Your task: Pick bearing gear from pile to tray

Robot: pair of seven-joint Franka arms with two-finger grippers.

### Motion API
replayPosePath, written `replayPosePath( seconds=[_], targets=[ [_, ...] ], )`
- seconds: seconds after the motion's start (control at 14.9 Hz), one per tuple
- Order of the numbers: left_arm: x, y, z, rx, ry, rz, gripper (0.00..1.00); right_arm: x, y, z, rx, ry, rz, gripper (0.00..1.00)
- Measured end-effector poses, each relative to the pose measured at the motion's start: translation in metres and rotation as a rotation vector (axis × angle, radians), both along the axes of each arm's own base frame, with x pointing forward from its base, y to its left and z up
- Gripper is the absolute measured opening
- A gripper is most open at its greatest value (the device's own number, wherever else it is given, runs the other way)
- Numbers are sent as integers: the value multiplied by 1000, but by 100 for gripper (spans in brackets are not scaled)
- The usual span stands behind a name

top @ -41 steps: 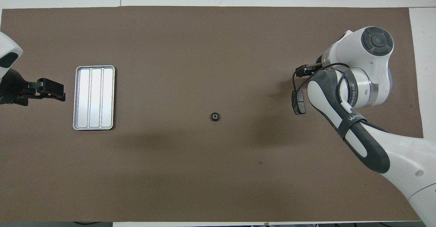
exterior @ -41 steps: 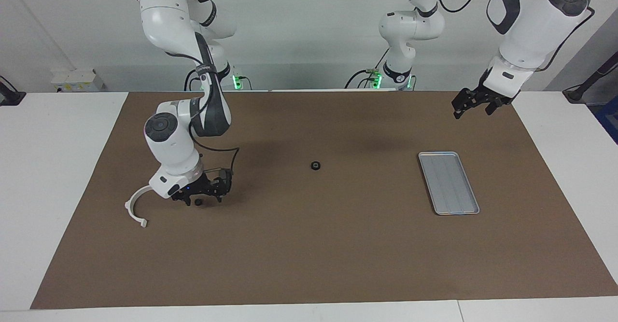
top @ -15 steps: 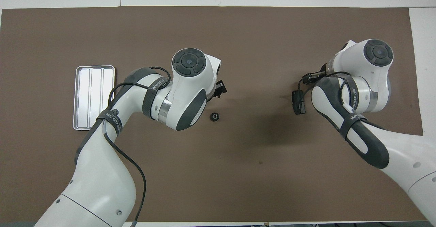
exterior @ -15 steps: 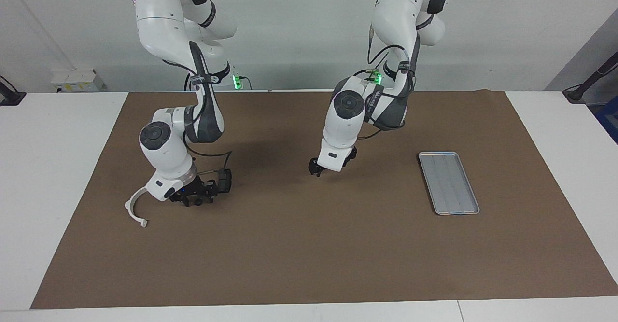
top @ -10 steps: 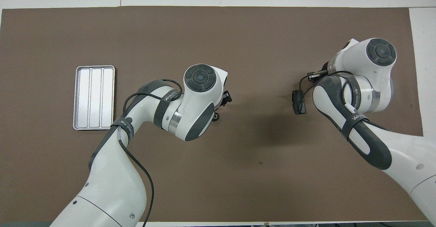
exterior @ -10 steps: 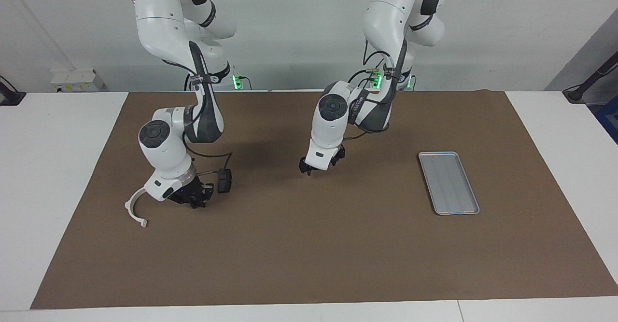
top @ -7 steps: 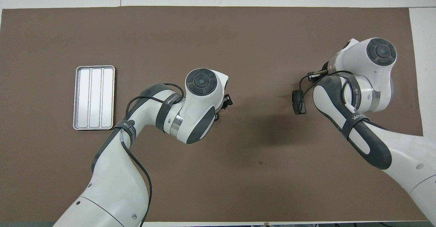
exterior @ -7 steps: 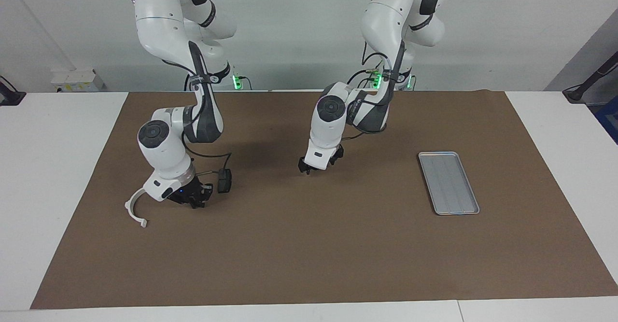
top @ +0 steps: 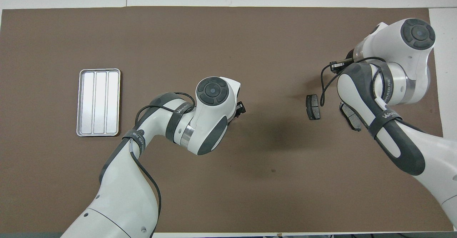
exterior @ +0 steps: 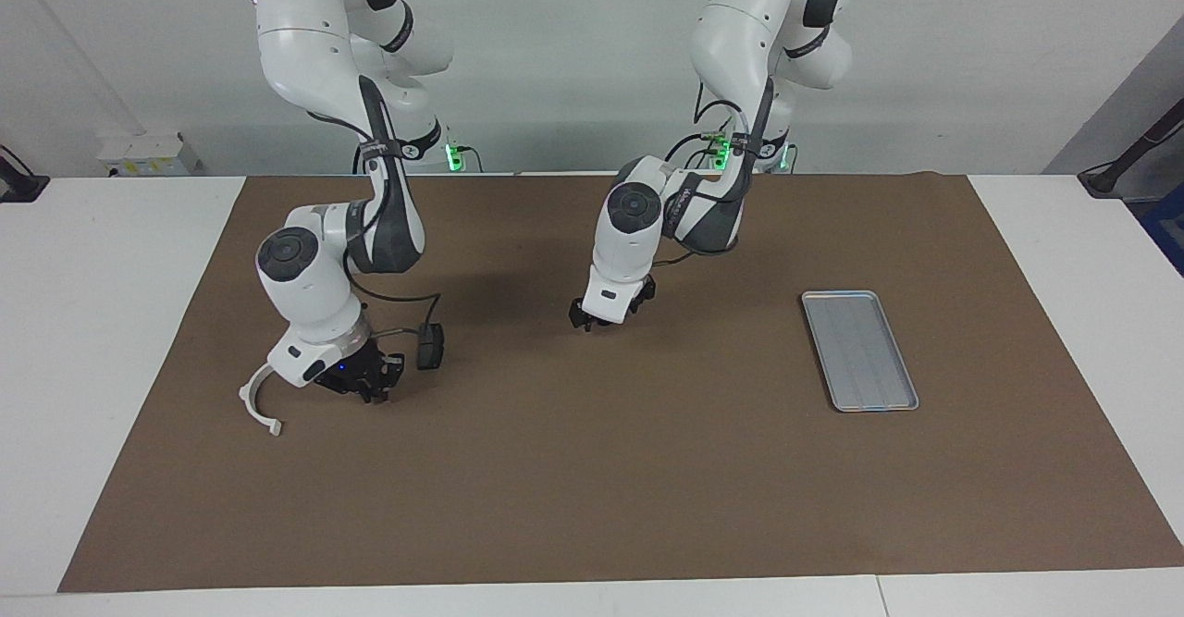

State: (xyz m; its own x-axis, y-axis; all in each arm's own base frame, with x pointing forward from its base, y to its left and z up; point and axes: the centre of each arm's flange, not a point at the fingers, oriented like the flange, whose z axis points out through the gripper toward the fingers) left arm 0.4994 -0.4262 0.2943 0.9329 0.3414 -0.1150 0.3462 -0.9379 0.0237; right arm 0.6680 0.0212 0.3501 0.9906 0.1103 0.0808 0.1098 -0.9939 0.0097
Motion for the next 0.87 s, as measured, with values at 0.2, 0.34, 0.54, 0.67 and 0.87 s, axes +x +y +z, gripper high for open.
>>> replayPosePath(
  seconds=[0.2, 0.34, 0.54, 0.67, 0.87],
  targets=[
    [-2, 0, -2, -1, -4, 2, 90, 6, -4, 26, -6, 16, -3, 23],
    [-3, 2, -4, -1, -5, 4, 90, 9, -8, 37, -7, 15, -2, 23],
    [-4, 3, -6, -3, -10, 7, 80, 10, -13, 39, -8, 14, 0, 23],
    [-4, 4, -6, -3, -10, 8, 80, 10, -13, 39, -8, 14, 0, 23],
    [-4, 5, -3, -5, -12, 11, 66, 10, -13, 39, -8, 14, 1, 23]
  ],
)
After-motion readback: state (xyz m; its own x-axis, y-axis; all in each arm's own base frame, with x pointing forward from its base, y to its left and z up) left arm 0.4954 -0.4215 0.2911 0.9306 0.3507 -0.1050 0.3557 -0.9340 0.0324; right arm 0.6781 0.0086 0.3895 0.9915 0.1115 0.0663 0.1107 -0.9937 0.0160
